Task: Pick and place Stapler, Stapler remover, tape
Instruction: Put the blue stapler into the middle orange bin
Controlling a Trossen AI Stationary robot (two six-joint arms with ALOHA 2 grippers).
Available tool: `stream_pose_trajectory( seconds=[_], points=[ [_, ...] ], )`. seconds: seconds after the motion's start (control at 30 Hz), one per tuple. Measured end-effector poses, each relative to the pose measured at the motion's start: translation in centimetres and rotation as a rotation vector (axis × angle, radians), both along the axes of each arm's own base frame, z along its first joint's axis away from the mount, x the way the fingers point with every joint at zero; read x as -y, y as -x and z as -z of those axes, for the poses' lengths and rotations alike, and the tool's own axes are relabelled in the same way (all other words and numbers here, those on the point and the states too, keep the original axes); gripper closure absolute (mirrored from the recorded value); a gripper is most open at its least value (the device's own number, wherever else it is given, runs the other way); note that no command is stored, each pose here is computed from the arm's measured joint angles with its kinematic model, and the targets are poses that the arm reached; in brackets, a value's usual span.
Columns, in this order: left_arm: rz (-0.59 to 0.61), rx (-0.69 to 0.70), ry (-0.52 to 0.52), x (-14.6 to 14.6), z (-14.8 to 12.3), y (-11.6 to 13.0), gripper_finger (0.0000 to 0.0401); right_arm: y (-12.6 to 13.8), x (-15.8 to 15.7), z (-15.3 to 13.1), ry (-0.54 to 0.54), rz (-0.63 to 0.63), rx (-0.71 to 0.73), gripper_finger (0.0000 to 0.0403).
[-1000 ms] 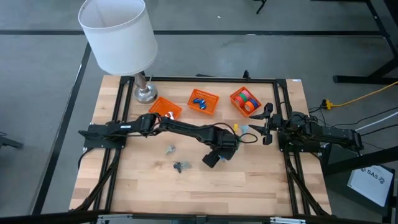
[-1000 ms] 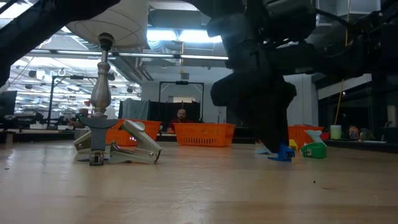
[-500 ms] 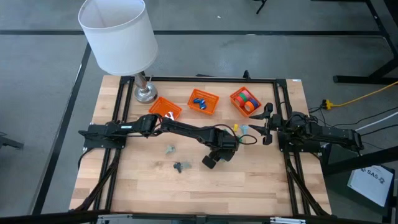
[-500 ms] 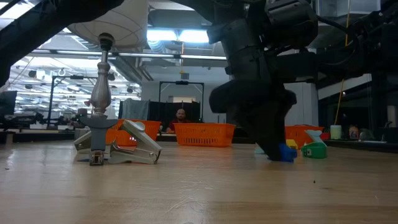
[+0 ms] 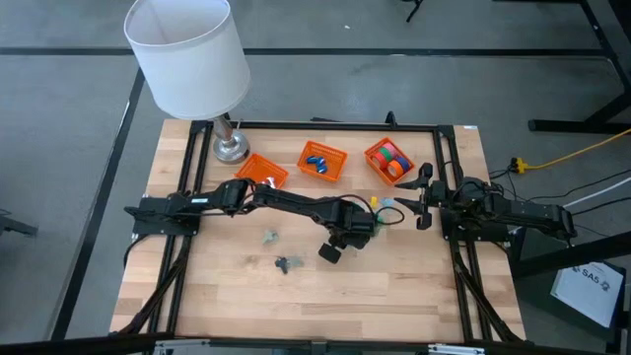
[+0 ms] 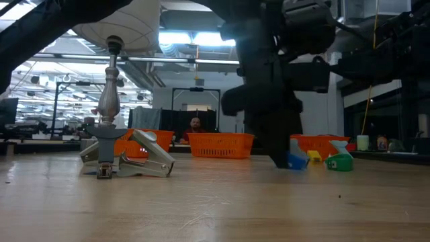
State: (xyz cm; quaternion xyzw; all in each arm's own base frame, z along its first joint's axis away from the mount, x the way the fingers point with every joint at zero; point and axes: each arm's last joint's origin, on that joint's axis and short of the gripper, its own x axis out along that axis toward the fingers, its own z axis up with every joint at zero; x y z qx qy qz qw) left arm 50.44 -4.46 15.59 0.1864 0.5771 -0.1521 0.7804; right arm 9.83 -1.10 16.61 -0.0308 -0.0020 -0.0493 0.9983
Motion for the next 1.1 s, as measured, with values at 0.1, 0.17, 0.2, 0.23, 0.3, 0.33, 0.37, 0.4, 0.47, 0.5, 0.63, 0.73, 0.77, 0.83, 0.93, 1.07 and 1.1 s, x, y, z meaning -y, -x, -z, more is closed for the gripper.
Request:
stream_pose_trajectory(
  seconds=[0.1, 0.17, 0.2, 0.23, 0.3, 0.33, 0.37, 0.4, 0.47, 0.5, 0.63, 0.73, 0.77, 0.83, 0.93, 1.07, 1.1],
  points=[
    [-0.028, -0.003, -0.019, -0.5, -0.8, 0.3, 0.0335, 0.0, 0.0, 0.0, 0.0, 0.0, 0.0, 0.0214],
    [-0.039, 0.007, -0.027, -1.0, -1.2, 0.2, 0.0335, 0.0, 0.0, 0.0, 0.0, 0.0, 0.0, 0.0214],
    [-0.045, 0.003, -0.027, -1.3, -1.5, 0.4, 0.0335, 0.0, 0.0, 0.0, 0.0, 0.0, 0.0, 0.0214],
    [-0.053, -0.023, -0.029, -1.6, -1.8, 0.8, 0.0335, 0.0, 0.0, 0.0, 0.0, 0.0, 0.0, 0.0214],
    [-0.076, -0.014, -0.027, -2.5, -2.7, 0.9, 0.0335, 0.0, 0.0, 0.0, 0.0, 0.0, 0.001, 0.0214],
    [-0.086, -0.02, -0.027, -2.9, -3.2, 1.2, 0.0335, 0.0, 0.0, 0.0, 0.0, 0.0, 0.002, 0.0214],
    [-0.098, -0.031, -0.027, -3.4, -3.7, 1.5, 0.0335, 0.0, 0.0, 0.0, 0.0, 0.0, 0.001, 0.0214],
    [-0.111, -0.024, -0.026, -4.0, -4.3, 1.7, 0.0335, 0.0, 0.0, 0.0, 0.0, 0.001, 0.001, 0.0214],
    [-0.138, -0.018, -0.024, -5.1, -5.5, 2.1, 0.0335, 0.0, 0.0, 0.0, 0.0, 0.001, 0.003, 0.0214],
    [-0.152, -0.02, -0.025, -5.6, -6.0, 2.4, 0.0335, 0.0, 0.0, 0.0, 0.0, 0.001, 0.001, 0.0214],
    [-0.227, 0.01, -0.071, -8.3, -7.7, 3.1, 0.0335, 0.0, 0.0, 0.0, 0.0, 0.0, 0.0, 0.0214],
    [-0.268, 0.035, -0.088, -10.4, -8.8, 3.6, 0.0335, 0.0, 0.0, 0.0, 0.0, 0.0, 0.0, 0.0214],
    [-0.279, 0.043, -0.087, -11.0, -9.1, 3.7, 0.0335, 0.0, 0.0, 0.0, 0.0, 0.0, 0.0, 0.0214],
    [-0.295, 0.047, -0.075, -12.4, -9.3, 4.0, 0.0335, 0.0, 0.0, 0.0, 0.0, 0.0, 0.0, 0.0214],
    [-0.331, 0.04, -0.07, -14.5, -9.2, 4.4, 0.0335, 0.0, 0.0, 0.0, 0.0, 0.0, 0.0, 0.0214],
    [-0.368, 0.058, -0.052, -17.7, -8.8, 5.0, 0.0335, 0.0, 0.0, 0.0, 0.0, 0.0, 0.0, 0.0214],
    [-0.382, 0.068, -0.046, -18.4, -8.6, 5.1, 0.0335, 0.0, 0.0, 0.0, 0.0, 0.0, 0.0, 0.0214]
  ],
)
